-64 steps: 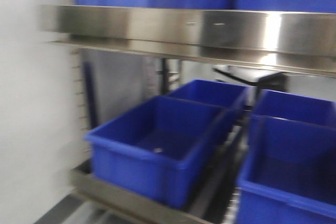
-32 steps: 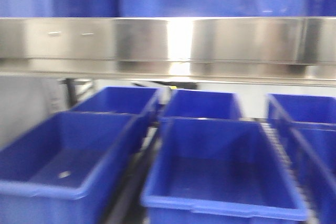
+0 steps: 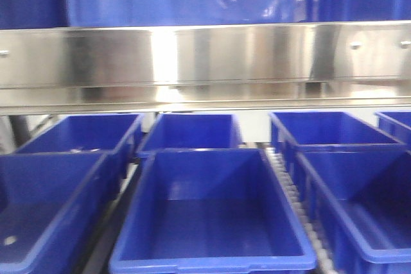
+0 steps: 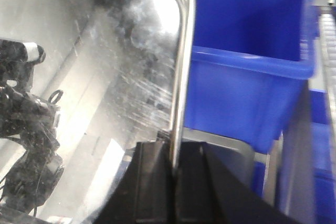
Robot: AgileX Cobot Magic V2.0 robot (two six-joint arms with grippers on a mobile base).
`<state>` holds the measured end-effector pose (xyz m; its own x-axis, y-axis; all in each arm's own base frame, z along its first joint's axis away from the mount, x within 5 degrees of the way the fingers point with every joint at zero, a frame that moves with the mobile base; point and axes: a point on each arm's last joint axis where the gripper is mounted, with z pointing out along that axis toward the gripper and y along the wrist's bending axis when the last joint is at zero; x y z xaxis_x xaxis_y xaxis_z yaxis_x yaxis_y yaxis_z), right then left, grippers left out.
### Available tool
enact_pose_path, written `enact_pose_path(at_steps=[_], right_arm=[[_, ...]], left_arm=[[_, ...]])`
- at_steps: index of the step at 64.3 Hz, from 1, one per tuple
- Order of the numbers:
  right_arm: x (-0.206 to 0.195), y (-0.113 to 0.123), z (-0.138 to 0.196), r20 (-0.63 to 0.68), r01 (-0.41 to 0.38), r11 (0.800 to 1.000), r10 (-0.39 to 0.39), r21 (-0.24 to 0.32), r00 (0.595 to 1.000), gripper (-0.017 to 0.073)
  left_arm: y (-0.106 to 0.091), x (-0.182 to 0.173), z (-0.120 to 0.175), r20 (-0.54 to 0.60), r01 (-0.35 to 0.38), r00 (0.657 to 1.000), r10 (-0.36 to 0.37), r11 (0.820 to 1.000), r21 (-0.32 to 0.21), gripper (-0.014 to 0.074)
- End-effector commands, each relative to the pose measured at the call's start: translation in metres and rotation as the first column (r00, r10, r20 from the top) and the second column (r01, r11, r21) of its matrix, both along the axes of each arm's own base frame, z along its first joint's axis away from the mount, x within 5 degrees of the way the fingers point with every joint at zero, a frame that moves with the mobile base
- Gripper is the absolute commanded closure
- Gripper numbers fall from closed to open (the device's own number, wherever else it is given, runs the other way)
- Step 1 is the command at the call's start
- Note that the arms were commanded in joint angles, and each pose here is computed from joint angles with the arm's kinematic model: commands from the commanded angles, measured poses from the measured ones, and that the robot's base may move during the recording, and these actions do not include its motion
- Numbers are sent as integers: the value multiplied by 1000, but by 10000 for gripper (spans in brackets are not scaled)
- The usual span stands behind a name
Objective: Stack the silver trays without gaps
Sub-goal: 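Drive up to the rack of blue bins holding the tray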
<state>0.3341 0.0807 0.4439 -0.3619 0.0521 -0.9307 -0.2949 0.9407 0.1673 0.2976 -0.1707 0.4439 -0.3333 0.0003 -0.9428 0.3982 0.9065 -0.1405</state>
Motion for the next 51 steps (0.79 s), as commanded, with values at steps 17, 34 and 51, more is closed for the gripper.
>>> enact_pose_path(at_steps=[17, 34, 51], right_arm=[[-3, -3, 10, 66, 14, 1000, -13, -7, 998, 638], [-3, -3, 10, 66, 14, 1000, -13, -7, 998, 638], [-3, -3, 10, 66, 14, 1000, -13, -7, 998, 638]], left_arm=[[1, -3, 10, 53, 9, 999, -7, 1000, -23, 613], [1, -3, 10, 53, 9, 999, -7, 1000, -23, 613], [1, -3, 10, 53, 9, 999, -7, 1000, -23, 613]])
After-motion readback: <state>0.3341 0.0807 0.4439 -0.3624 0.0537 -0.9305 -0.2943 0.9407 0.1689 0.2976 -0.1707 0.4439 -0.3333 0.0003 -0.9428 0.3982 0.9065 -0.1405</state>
